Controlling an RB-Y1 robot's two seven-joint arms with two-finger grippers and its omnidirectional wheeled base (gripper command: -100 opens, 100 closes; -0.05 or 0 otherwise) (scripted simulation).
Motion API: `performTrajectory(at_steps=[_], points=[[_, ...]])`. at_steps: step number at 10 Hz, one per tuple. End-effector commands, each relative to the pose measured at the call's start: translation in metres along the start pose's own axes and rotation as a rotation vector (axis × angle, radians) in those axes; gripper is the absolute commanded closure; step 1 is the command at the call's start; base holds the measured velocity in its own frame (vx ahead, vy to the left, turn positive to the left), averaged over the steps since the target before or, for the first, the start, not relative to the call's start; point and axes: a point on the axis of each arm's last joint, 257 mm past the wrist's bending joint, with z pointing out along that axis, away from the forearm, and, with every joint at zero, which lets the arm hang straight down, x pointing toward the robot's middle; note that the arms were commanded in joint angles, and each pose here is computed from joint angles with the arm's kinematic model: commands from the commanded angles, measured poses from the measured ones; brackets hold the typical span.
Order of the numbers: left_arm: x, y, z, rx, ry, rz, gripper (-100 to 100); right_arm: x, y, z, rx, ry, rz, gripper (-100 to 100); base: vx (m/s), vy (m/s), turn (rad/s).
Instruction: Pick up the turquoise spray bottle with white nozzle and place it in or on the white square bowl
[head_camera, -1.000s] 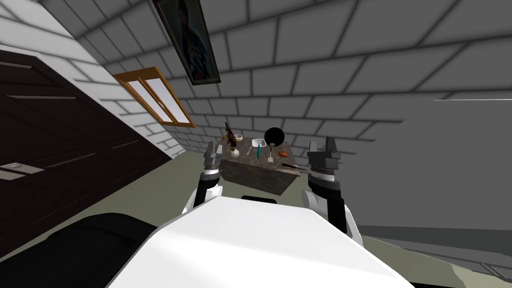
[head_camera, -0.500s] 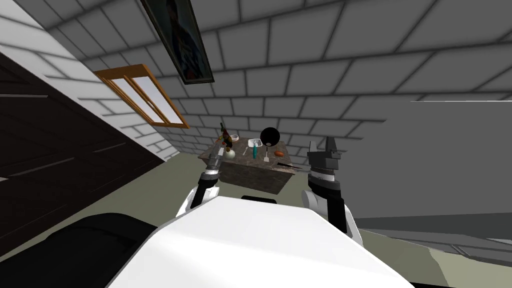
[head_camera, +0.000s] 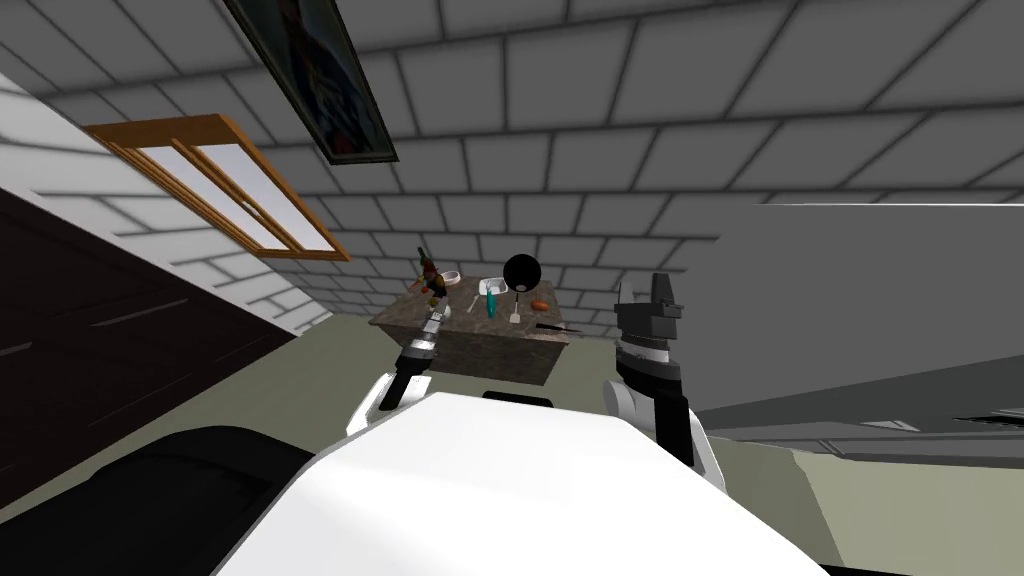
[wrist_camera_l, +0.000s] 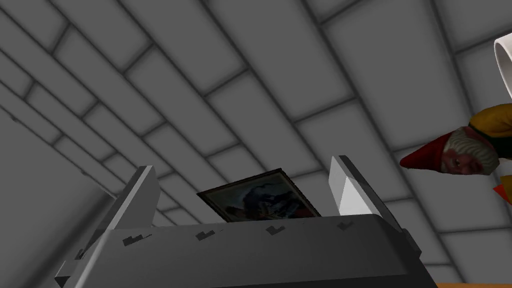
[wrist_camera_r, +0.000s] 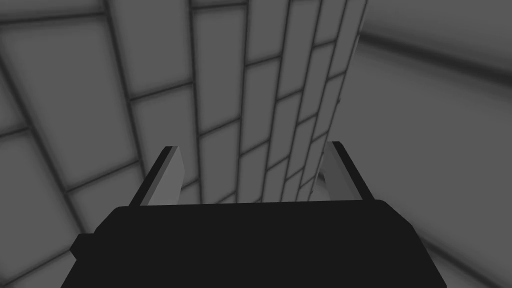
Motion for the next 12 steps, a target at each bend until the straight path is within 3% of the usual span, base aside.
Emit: performTrajectory(at_steps=[1, 6, 10, 11, 12], points=[[0.001, 0.023, -0.004, -0.050, 0.024, 0.061, -100, 0.000, 0.000, 0.000, 0.000, 0.000, 0.000, 0, 0.018, -0.107, -0.121], [-0.002, 0.086, -0.019, -0.192, 0.102, 0.245, -100, 0.000, 0.000, 0.000, 0.000, 0.000, 0.000, 0, 0.023, -0.099, -0.127], [-0.015, 0.140, -0.036, -0.308, 0.174, 0.410, -100, 0.000, 0.000, 0.000, 0.000, 0.000, 0.000, 0, 0.029, -0.117, -0.127], [-0.015, 0.140, -0.036, -0.308, 0.174, 0.410, -100, 0.000, 0.000, 0.000, 0.000, 0.000, 0.000, 0, 0.019, -0.060, -0.039], [-0.020, 0.153, -0.040, -0.336, 0.193, 0.453, -100, 0.000, 0.000, 0.000, 0.000, 0.000, 0.000, 0, 0.020, -0.067, -0.074]])
